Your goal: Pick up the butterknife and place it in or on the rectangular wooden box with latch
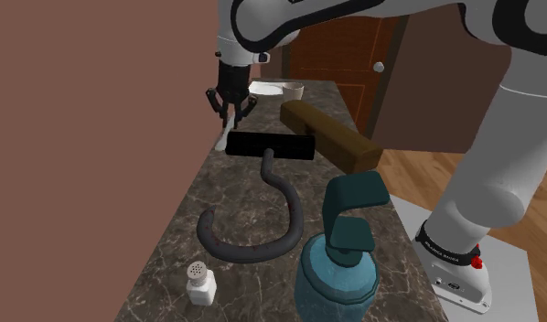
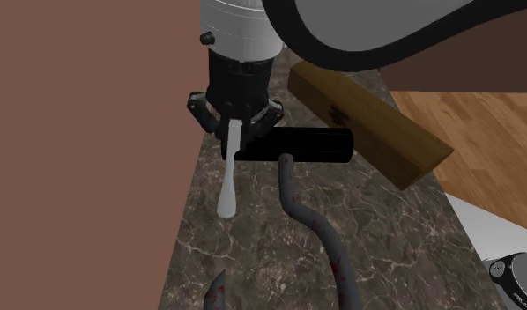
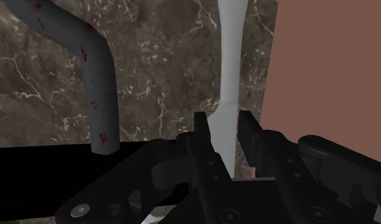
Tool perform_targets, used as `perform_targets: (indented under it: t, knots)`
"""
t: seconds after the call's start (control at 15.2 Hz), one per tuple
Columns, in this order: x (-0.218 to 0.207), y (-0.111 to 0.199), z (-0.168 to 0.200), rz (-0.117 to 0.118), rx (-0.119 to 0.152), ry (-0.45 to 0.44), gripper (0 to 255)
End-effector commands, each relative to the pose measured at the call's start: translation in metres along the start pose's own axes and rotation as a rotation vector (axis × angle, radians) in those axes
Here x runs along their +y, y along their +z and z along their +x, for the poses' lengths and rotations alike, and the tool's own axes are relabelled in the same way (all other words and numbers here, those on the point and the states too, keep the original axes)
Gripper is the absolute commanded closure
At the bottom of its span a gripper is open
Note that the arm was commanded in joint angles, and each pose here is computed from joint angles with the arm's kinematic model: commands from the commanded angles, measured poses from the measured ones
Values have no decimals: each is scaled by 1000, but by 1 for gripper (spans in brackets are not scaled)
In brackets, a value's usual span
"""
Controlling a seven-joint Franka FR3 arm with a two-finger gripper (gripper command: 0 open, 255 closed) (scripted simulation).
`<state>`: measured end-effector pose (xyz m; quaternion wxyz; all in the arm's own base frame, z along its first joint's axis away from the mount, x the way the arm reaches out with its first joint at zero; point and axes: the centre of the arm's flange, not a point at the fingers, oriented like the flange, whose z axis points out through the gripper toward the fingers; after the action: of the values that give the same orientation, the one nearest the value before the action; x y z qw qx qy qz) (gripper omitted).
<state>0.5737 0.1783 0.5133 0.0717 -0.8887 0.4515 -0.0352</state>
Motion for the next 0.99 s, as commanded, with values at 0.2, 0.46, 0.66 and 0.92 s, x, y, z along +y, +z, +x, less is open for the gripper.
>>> perform_targets:
  t: [0.2, 0.46, 0.66, 0.92]
  knots:
    - [52, -10, 38, 0, 0, -1, 255]
    - [93, -18, 70, 0, 0, -1, 255]
    - [124, -24, 94, 0, 0, -1, 255]
    - [165, -33, 126, 0, 0, -1, 255]
